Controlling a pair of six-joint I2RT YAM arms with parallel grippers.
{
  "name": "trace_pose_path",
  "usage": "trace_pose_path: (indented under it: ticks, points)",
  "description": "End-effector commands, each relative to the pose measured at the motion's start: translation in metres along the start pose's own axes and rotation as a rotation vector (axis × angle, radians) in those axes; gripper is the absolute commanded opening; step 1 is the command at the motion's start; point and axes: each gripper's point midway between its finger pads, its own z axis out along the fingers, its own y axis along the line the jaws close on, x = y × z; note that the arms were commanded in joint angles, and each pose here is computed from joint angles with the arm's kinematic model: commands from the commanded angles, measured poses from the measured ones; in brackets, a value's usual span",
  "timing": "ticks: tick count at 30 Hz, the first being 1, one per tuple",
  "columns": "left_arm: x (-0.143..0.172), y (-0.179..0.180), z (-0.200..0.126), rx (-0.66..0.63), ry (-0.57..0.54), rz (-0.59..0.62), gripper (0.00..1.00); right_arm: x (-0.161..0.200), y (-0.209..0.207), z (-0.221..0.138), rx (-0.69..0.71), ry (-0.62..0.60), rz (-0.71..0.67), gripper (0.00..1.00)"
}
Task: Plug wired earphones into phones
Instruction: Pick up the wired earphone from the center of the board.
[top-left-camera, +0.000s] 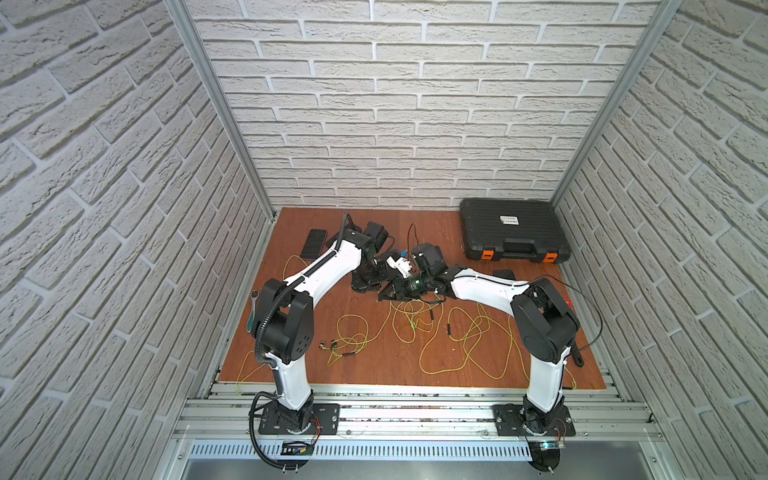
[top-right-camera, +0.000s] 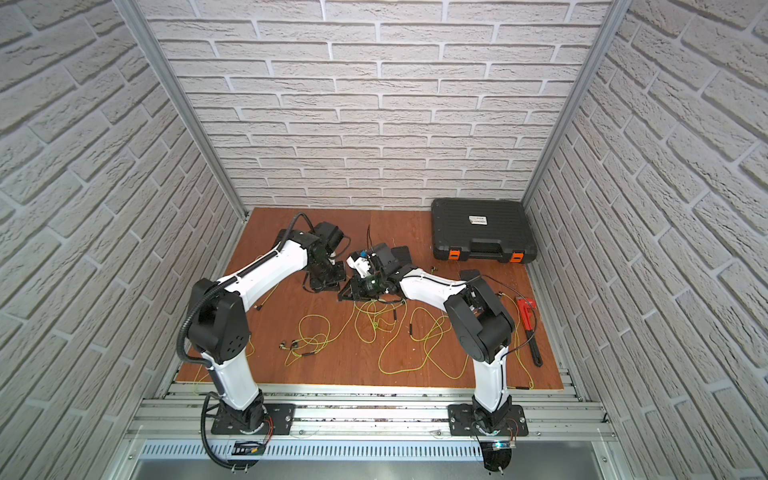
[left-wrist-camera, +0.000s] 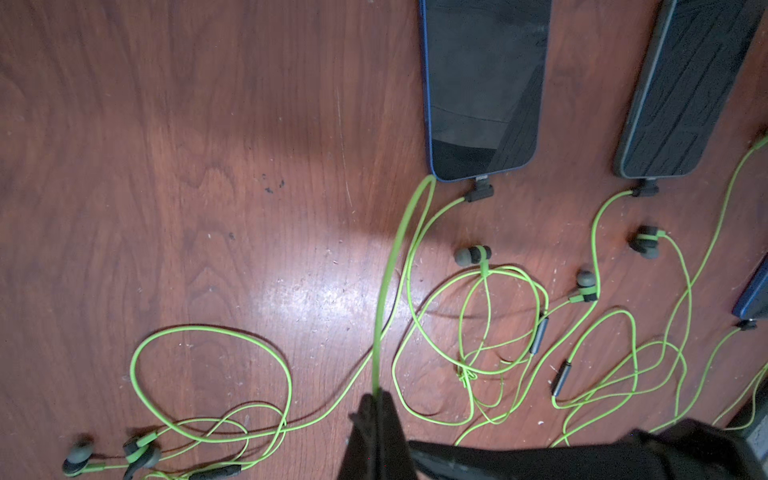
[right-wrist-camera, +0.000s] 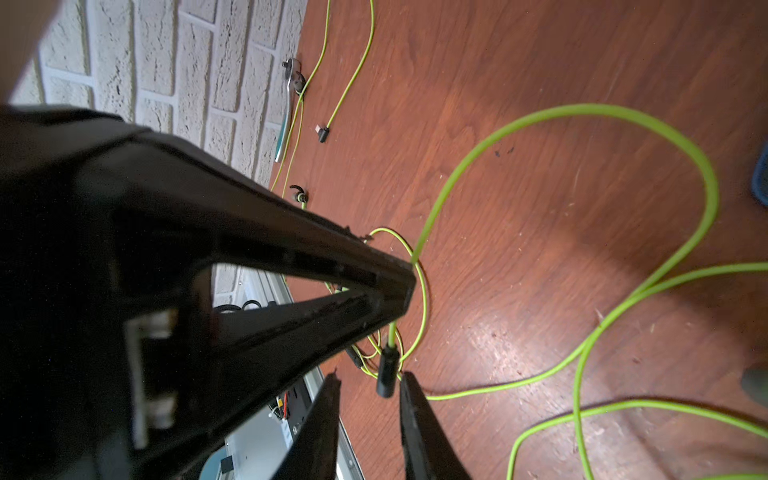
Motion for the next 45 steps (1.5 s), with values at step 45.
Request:
trace_pose_path:
  ticks: [45]
  points:
    - [0.002, 0.002, -0.003, -0.049, -0.004, 0.040, 0.00, 0.005, -0.013, 0.019, -0.019, 0.031, 0.039, 0.15]
